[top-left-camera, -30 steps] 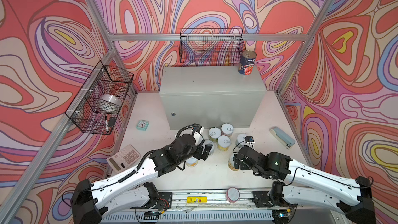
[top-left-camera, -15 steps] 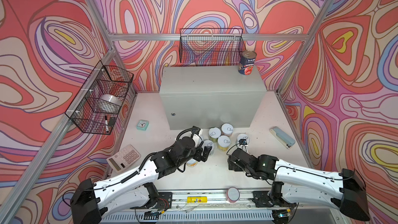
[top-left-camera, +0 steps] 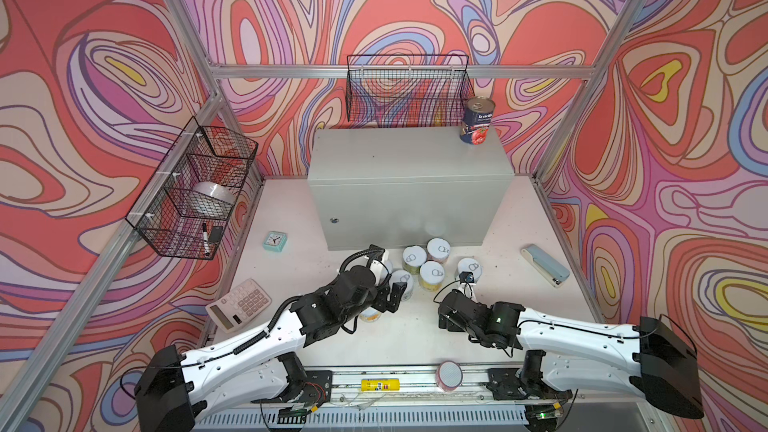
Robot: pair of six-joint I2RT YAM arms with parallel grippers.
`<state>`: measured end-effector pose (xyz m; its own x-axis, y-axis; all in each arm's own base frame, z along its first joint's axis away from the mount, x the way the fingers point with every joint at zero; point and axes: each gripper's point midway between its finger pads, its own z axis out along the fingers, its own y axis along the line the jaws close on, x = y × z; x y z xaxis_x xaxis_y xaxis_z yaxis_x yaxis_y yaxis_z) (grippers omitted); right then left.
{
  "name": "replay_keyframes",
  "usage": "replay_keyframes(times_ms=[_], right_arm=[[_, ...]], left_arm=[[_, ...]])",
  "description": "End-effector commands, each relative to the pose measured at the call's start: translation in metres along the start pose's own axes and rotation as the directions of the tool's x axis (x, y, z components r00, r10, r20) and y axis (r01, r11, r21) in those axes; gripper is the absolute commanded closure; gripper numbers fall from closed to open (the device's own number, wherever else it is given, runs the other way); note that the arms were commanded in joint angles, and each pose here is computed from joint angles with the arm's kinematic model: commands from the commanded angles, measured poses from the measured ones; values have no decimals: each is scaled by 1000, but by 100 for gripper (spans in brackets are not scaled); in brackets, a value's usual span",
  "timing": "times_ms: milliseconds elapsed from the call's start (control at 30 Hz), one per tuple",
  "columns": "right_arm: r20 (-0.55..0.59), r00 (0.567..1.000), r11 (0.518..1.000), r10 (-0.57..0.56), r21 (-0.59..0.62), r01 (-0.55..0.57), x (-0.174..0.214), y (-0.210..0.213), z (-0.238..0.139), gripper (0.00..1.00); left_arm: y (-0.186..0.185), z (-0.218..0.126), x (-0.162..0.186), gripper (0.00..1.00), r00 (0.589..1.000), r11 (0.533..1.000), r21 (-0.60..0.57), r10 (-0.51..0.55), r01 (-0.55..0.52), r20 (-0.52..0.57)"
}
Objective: Place and organize the canned foods onto the counter
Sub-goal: 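Grasp the yellow-labelled white-lidded can nearest the right gripper, then lift the can with right gripper and carry it toward the cabinet top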
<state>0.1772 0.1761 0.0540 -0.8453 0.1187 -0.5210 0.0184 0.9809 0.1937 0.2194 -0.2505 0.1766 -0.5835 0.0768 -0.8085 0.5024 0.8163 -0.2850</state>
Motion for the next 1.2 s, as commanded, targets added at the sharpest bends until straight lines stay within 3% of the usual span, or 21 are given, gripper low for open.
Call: replay_keyframes(times_ms=[0,467,633,733,833,867,900,967,1167], right_arm=[[75,996,999,40,-17,-38,-8,-3,0,9],[88,996,999,32,-9,-32,0,-1,25,11],[117,992,999,41,25,-44,-3,-11,21,17],[128,991,998,41,35,-46,-5,-15,20,30],[146,989,998,31,46,-38,-10,-17,16,50],[151,988,998,25,51,-33,-11,-17,14,60],[156,987,998,23,53,-31,-13,-17,12,77],[163,987,998,14,52,-22,-16,-16,9,100],[163,986,1000,-23,14,20,-39,4,-23,100]], left_arm=[[4,-1,-1,6,999,1000,-18,-22,22,24],[10,2,3,6,1000,999,-46,-12,13,19],[12,3,5,6,1000,998,-55,-10,11,17],[11,6,5,6,1000,998,-54,-10,11,14],[10,8,5,6,1000,999,-52,-9,9,9],[10,8,5,6,1000,999,-53,-7,8,8],[10,8,4,6,1000,998,-55,-8,8,9],[11,8,3,6,1000,998,-57,-6,6,11],[11,4,-10,6,1000,998,-57,0,2,29]])
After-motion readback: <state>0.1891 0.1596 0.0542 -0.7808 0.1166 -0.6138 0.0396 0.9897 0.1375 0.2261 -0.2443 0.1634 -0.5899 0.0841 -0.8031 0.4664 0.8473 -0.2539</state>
